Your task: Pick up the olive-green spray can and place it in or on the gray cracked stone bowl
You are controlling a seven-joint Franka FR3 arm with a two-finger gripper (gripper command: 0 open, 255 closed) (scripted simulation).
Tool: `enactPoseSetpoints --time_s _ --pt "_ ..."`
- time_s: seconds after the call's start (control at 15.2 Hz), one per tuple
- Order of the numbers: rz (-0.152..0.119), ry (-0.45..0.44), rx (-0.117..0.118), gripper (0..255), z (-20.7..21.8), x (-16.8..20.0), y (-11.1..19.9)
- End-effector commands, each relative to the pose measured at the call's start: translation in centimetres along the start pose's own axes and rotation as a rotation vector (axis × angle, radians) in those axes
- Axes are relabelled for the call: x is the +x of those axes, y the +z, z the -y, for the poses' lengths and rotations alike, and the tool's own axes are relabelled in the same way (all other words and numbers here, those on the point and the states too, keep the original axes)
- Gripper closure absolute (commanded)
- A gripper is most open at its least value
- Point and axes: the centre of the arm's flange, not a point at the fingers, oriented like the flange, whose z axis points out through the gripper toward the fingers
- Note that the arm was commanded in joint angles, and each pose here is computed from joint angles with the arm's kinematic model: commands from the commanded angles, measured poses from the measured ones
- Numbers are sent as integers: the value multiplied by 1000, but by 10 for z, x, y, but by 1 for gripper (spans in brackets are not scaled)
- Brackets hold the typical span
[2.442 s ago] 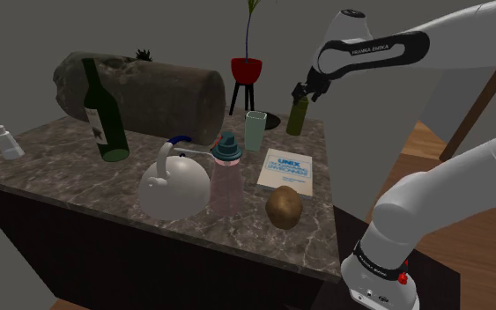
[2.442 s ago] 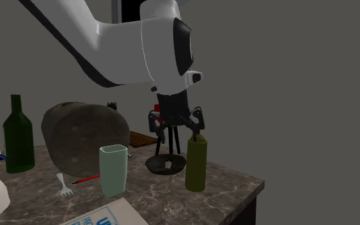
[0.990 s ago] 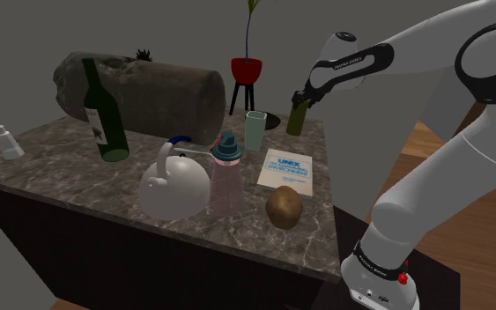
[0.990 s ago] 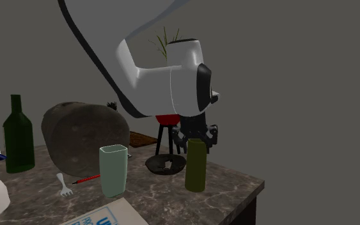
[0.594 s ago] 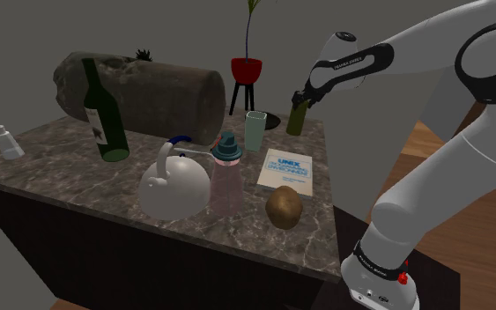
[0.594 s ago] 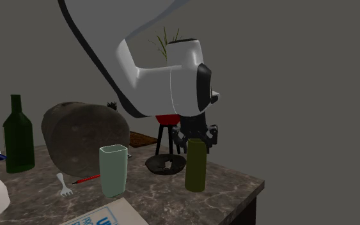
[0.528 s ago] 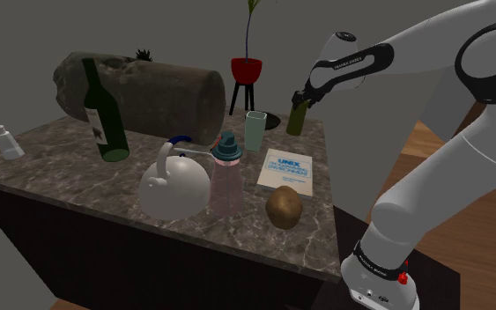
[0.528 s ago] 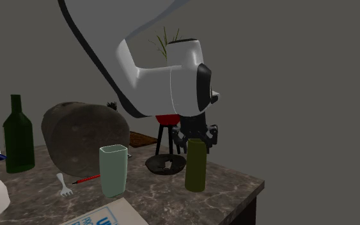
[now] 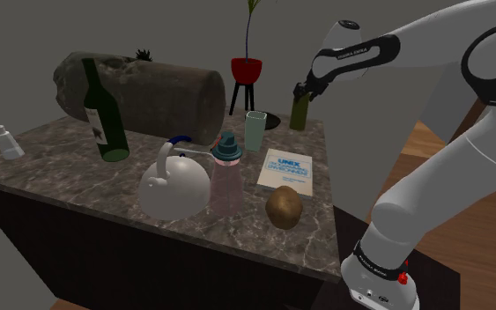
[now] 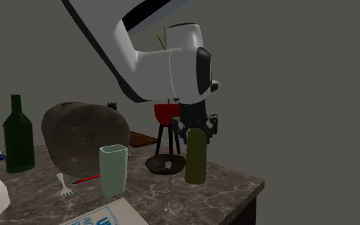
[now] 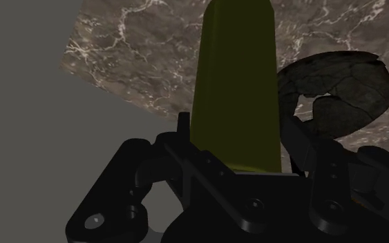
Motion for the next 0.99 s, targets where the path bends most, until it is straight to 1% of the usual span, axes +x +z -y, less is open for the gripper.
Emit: enactPoseSetpoints --time_s 0.0,0.92 --pt "-1 0 0 255 -1 5 -8" --pt "-1 0 0 255 -5 41 -73"
